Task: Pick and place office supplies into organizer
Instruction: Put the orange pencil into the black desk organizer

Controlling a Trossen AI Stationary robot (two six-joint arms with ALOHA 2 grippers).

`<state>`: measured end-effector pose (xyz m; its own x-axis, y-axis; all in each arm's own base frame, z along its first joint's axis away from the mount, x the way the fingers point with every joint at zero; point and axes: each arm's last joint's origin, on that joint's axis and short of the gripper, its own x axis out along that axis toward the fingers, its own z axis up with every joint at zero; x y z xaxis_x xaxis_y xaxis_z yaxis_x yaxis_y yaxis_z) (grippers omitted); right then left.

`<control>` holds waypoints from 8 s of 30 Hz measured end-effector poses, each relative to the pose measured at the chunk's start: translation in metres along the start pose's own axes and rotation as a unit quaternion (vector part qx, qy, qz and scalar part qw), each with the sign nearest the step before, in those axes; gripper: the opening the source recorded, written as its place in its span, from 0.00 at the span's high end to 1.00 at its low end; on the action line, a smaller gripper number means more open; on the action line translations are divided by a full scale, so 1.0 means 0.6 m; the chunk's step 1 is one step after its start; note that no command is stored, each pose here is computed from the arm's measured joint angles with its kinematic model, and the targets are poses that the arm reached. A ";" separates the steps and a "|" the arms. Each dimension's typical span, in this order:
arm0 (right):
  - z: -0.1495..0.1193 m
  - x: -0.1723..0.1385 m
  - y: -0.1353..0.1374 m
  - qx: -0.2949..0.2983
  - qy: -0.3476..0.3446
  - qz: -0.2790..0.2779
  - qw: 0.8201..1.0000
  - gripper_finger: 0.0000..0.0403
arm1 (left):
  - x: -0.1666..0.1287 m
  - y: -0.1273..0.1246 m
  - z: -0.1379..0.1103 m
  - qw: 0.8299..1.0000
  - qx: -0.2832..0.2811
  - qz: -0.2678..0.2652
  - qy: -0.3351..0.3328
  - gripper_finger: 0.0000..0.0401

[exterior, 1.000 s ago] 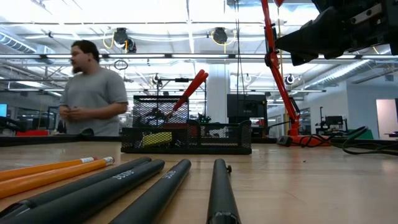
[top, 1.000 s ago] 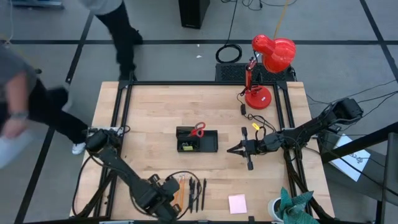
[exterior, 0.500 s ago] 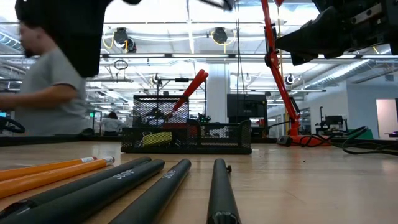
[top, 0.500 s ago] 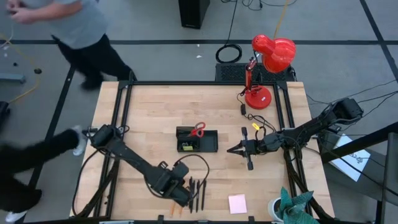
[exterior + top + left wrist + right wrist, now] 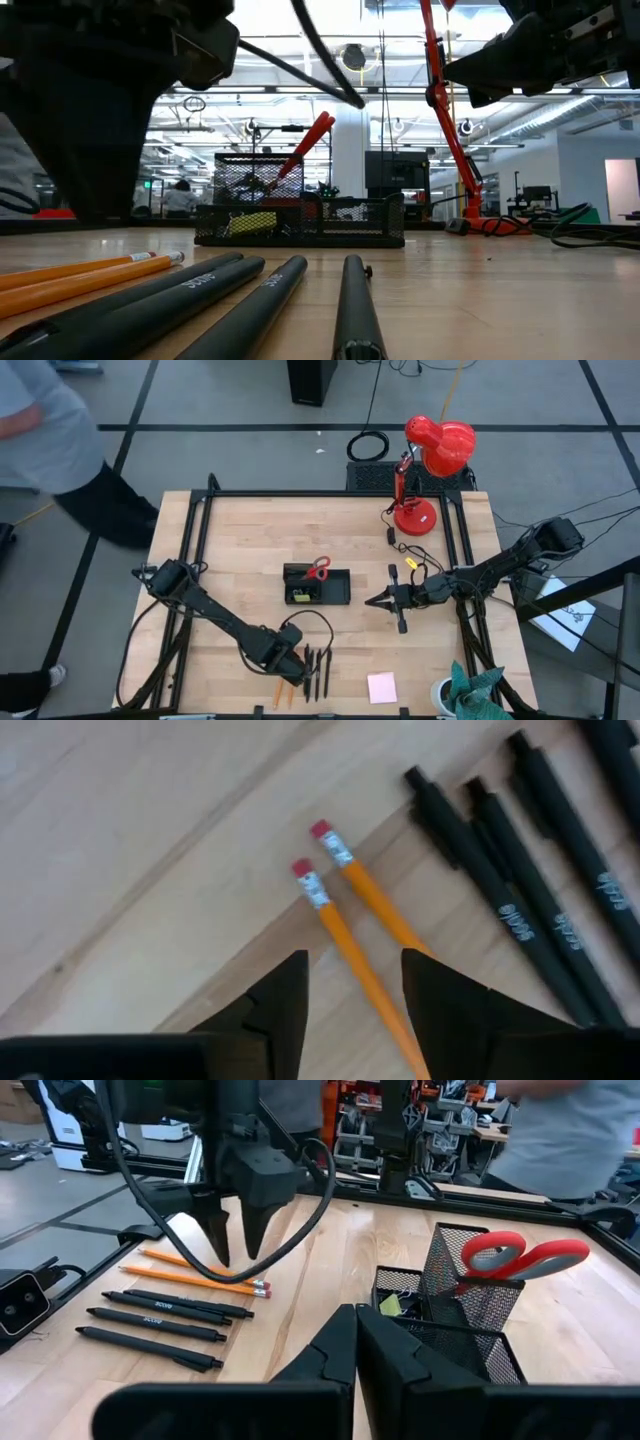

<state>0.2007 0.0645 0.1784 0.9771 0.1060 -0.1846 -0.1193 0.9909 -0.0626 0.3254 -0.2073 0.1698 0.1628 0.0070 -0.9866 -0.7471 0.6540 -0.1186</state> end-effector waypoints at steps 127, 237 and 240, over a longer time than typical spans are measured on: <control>-0.001 0.000 0.000 0.001 0.003 -0.002 1.000 0.99 | 0.029 0.260 -0.150 0.975 -0.080 0.180 0.103 0.57; -0.004 0.002 -0.002 0.002 0.008 -0.005 1.000 0.99 | 0.079 0.131 -0.013 0.962 0.269 0.035 -0.011 0.57; -0.004 0.002 -0.002 0.002 0.008 -0.005 1.000 0.99 | 0.079 0.131 -0.013 0.962 0.270 0.036 -0.014 0.60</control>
<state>0.2018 0.0636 0.1760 0.9754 0.0949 -0.1991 -0.1088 0.9922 -0.0602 0.2696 -0.1614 0.1128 0.1458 0.0831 -0.9858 -0.3155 0.9483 0.0332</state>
